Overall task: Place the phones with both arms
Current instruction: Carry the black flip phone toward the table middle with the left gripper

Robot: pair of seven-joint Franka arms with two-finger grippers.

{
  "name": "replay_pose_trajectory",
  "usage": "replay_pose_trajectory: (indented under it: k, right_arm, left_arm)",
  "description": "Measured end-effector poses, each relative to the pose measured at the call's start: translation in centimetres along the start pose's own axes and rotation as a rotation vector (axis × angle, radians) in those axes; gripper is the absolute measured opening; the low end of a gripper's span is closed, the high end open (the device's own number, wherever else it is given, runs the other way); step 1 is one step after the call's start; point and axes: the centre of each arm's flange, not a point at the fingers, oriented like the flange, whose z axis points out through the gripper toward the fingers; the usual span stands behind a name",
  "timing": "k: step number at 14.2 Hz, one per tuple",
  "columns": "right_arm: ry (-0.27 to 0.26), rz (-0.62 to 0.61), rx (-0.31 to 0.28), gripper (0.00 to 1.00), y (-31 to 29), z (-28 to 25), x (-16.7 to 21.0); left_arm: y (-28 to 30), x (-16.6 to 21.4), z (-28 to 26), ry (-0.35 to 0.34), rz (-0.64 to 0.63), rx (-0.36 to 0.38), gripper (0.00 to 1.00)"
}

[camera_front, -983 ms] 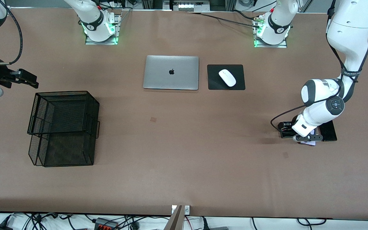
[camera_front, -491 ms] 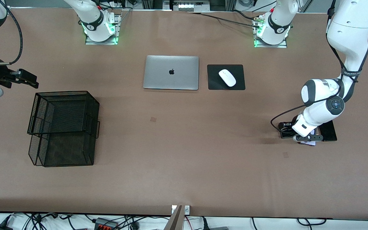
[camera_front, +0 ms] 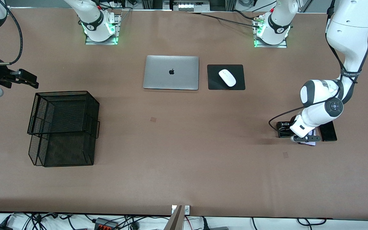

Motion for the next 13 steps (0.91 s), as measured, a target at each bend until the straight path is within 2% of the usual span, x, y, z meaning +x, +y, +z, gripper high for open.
replay_pose_trajectory:
  k: [4, 6, 9, 13]
  right_arm:
    - [-0.002, 0.000, 0.000, 1.00, 0.0, 0.1, 0.1]
    - [-0.013, 0.000, 0.001, 1.00, 0.0, 0.7, 0.4]
    - [-0.020, -0.001, 0.001, 1.00, 0.0, 1.5, 0.9]
    - [-0.025, -0.003, 0.001, 1.00, -0.1, 1.8, 1.3]
  left_arm:
    - [4.3, 1.6, -3.4, -0.054, -0.086, -0.043, 0.79]
    - [9.4, 2.0, -5.7, -0.065, -0.171, -0.083, 0.79]
    - [18.4, 2.0, -9.4, -0.041, -0.295, -0.152, 0.79]
    - [29.7, 1.8, -11.7, -0.034, -0.391, -0.216, 0.79]
